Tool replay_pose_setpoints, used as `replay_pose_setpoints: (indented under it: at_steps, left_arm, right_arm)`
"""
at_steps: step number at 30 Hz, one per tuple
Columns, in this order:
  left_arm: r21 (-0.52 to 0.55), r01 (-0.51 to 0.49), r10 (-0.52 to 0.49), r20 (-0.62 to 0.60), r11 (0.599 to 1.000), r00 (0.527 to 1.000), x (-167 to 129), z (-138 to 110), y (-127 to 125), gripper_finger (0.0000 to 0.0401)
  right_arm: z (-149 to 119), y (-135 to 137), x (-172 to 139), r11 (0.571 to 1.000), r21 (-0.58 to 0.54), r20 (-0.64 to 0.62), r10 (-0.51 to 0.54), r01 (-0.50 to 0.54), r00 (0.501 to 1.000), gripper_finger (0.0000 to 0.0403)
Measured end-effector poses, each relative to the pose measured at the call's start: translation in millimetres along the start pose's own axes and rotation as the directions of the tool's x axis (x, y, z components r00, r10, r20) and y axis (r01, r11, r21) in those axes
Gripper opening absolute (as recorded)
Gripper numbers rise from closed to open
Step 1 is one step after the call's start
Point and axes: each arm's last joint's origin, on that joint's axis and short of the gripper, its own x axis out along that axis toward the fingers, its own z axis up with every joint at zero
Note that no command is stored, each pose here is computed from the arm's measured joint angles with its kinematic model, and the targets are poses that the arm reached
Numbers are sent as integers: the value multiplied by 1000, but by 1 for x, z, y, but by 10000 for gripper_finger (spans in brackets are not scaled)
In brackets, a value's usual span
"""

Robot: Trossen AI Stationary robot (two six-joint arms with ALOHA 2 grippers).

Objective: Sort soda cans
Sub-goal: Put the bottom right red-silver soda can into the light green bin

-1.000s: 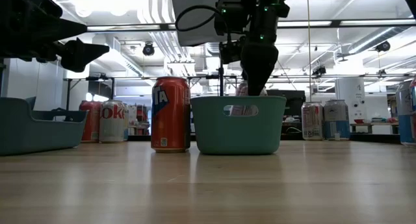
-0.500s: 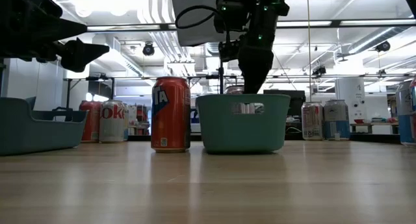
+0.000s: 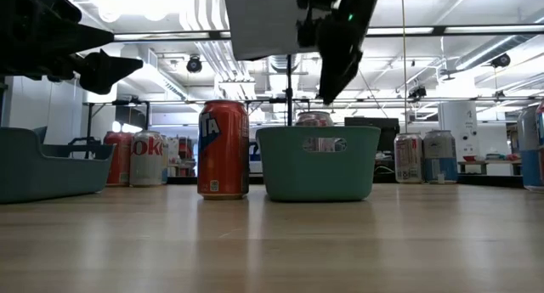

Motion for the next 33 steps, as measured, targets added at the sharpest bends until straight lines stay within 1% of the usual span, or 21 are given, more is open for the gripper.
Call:
replay_pose_setpoints:
  at_steps: [3,6,10,13,16,19,22,25,28,31,33]
  left_arm:
    - [-1,1,-1,13,1000,1000,0,1,0,355]
    - [-3,2,-2,37,1000,999,0,3,0,355]
    - [-5,3,-3,53,1000,999,0,5,0,355]
    - [-9,5,-4,83,1000,997,0,8,0,355]
    - [-58,13,-6,124,998,992,-1,12,-1,355]
    - [-123,25,-7,145,992,989,-1,14,-1,355]
    - [-130,26,-8,139,991,990,-1,14,-1,355]
    - [-123,25,-8,140,992,990,-1,14,-1,355]
    - [-85,18,-5,149,996,989,-1,14,-1,355]
    - [-86,20,-5,170,996,985,-1,16,-1,355]
    - [-87,24,-6,194,996,981,-2,19,-1,355]
  right_arm:
    - [-5,14,-21,1000,-20,35,21,-20,999,361]
    - [-16,35,-41,998,-44,47,46,-44,998,361]
    - [-39,73,-70,995,-86,39,47,-44,998,361]
    - [-59,104,-87,994,-90,30,67,-64,997,361]
    - [-77,134,-98,991,-72,31,114,-112,993,361]
    - [-100,169,-103,984,-49,-10,174,-174,985,362]
    - [-124,202,-105,978,-27,-60,203,-205,977,367]
    - [-145,226,-106,977,-11,-99,209,-211,973,370]
    - [-165,246,-106,975,-49,-131,209,-217,969,370]
    - [-184,264,-102,967,-117,-177,202,-224,963,370]
    - [-194,273,-99,965,-127,-214,199,-229,957,370]
